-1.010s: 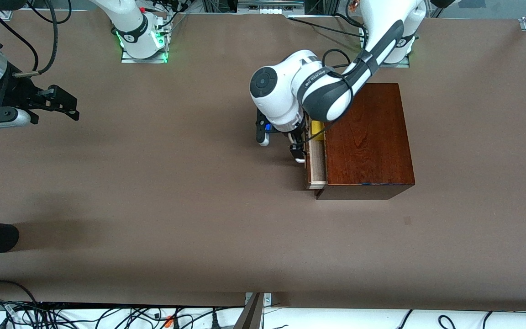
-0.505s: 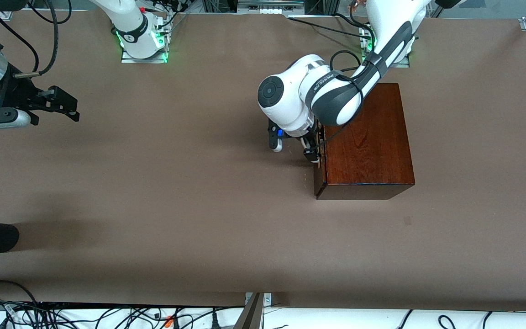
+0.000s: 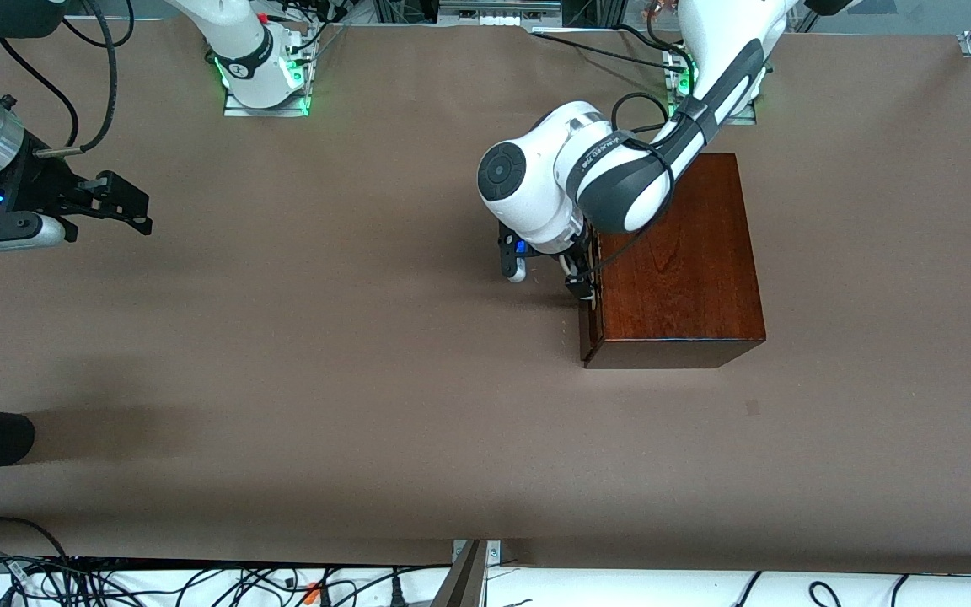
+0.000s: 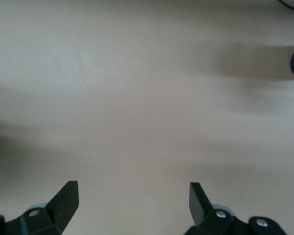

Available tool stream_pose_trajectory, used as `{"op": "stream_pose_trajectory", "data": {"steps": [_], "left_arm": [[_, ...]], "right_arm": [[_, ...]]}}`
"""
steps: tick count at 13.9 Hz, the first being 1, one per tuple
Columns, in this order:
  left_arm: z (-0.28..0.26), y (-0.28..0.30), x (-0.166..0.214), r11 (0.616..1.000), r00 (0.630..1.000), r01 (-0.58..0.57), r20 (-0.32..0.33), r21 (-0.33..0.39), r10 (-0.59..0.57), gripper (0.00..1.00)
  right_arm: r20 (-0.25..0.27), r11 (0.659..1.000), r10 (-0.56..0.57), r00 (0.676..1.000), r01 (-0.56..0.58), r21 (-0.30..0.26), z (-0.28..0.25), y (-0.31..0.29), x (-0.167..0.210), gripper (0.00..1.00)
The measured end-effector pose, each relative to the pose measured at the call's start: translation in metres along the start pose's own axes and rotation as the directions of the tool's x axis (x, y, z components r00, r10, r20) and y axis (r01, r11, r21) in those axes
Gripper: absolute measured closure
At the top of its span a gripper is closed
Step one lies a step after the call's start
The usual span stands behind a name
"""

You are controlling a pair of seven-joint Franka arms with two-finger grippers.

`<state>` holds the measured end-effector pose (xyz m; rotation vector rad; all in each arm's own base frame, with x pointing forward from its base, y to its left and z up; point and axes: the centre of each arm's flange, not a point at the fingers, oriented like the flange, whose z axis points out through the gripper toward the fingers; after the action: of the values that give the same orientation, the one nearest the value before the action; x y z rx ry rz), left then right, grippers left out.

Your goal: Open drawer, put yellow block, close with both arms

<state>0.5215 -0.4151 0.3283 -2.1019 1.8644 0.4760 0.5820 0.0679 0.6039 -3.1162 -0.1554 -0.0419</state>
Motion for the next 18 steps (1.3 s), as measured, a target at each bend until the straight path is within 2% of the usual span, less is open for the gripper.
{"op": "stream_pose_trajectory", "data": {"steps": [2,4,6,8,10,14,16,18], "left_arm": [[-0.019,-0.001,0.0,0.99,0.989,0.141,-0.042,0.02,-0.14,0.0],[-0.061,-0.004,-0.008,0.955,0.949,0.295,-0.123,0.019,-0.291,0.0],[-0.112,-0.009,-0.037,0.901,0.877,0.431,-0.217,-0.039,-0.429,0.0],[-0.155,-0.018,-0.082,0.837,0.794,0.537,-0.275,-0.101,-0.543,0.0],[-0.179,-0.028,-0.13,0.773,0.725,0.617,-0.276,-0.148,-0.631,0.0],[-0.188,-0.055,-0.224,0.649,0.623,0.722,-0.181,-0.24,-0.761,0.0],[-0.19,-0.069,-0.266,0.594,0.568,0.763,-0.174,-0.257,-0.805,0.0],[-0.191,-0.075,-0.301,0.525,0.503,0.793,-0.152,-0.31,-0.851,0.0]], "right_arm": [[0.0,1.0,0.0,1.0,0.0,0.0,0.0,0.0,0.0,0.0],[0.0,1.0,0.001,1.0,-0.001,0.0,0.0,0.0,0.0,0.0],[0.001,1.0,0.001,1.0,-0.001,0.0,0.001,0.0,0.0,0.0],[0.001,1.0,0.001,1.0,-0.001,0.0,0.001,0.0,0.0,0.0],[0.001,1.0,0.001,1.0,-0.001,0.0,0.001,0.001,0.0,0.0],[0.001,1.0,0.002,1.0,-0.002,0.0,0.001,0.001,0.0,0.0],[0.001,1.0,0.002,1.0,-0.002,0.0,0.001,0.001,0.0,0.0],[0.001,1.0,0.002,1.0,-0.002,0.0,0.001,0.001,0.0,0.0]]}}
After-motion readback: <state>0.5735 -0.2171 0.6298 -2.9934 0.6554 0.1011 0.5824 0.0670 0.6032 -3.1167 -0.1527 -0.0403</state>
